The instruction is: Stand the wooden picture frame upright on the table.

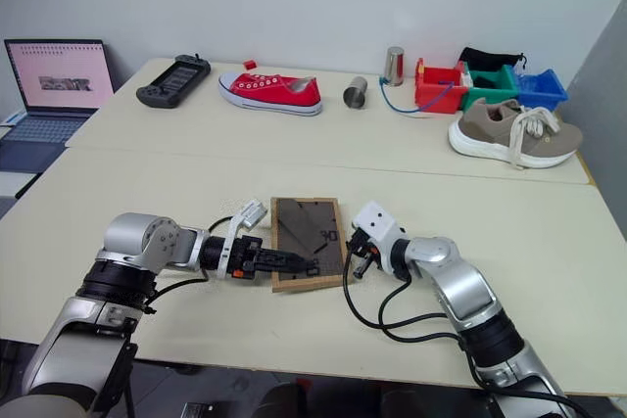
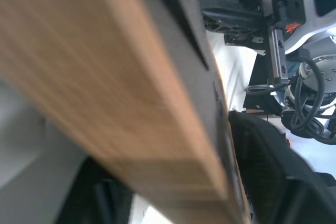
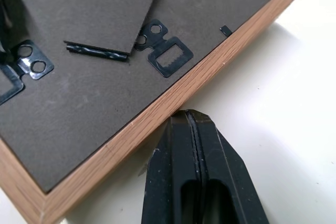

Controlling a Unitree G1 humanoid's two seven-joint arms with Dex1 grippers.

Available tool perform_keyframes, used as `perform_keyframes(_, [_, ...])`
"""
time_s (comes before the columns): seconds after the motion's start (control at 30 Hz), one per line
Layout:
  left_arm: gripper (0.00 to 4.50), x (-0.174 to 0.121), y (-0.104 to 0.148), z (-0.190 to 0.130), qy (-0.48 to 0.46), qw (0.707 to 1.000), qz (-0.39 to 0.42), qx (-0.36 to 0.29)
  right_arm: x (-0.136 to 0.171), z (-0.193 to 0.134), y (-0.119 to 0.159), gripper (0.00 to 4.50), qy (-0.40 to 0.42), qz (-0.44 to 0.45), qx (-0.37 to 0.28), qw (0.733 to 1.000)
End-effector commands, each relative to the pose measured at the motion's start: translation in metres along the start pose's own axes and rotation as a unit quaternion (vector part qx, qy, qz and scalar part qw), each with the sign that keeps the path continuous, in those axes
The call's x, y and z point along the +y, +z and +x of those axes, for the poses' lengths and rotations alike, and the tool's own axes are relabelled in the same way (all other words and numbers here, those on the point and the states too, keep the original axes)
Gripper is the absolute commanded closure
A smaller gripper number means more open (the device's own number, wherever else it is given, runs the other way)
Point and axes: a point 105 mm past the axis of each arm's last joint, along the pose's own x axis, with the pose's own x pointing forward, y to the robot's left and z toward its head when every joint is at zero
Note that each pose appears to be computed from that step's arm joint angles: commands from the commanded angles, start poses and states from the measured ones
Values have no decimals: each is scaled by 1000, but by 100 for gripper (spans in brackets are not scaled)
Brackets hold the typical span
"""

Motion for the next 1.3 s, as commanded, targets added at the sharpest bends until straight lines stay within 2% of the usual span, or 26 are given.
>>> perform_keyframes(0.03, [282, -4, 3, -1, -2, 1000, 12, 0, -3, -3, 11, 450, -5, -11, -19, 1000])
perform_keyframes(0.17, [320, -9, 3, -2, -8, 1000, 21, 1, -6, -6, 9, 450, -11, -9, -17, 1000])
perform_keyframes(0.3, [321, -15, 7, -5, -12, 1000, 28, -4, -16, -14, 7, 450, -23, -5, -16, 1000])
perform_keyframes(0.43, [321, -27, 28, -20, -5, 996, 77, -38, -54, -48, 7, 450, -54, 11, -19, 998])
perform_keyframes(0.47, [321, -28, 32, -24, -1, 995, 88, -45, -61, -56, 11, 433, -55, 16, -26, 998])
perform_keyframes(0.53, [321, -36, 42, -31, 0, 990, 127, -60, -66, -77, 42, 404, -9, 65, -85, 994])
perform_keyframes(0.6, [321, -41, 48, -33, 0, 986, 151, -67, -64, -88, 65, 358, 28, 83, -123, 989])
perform_keyframes(0.8, [321, -41, 56, -29, 16, 977, 200, -72, -42, -84, 111, 226, 114, 67, -164, 978])
perform_keyframes(1.0, [321, -43, 60, -28, 21, 971, 229, -66, -22, -64, 128, 87, 166, 47, -167, 971])
perform_keyframes(1.13, [321, -45, 61, -28, 21, 969, 240, -62, -19, -49, 131, 5, 173, 39, -164, 970])
perform_keyframes(1.3, [321, -47, 59, -28, 17, 967, 248, -55, -22, -30, 134, 5, 153, 41, -163, 974])
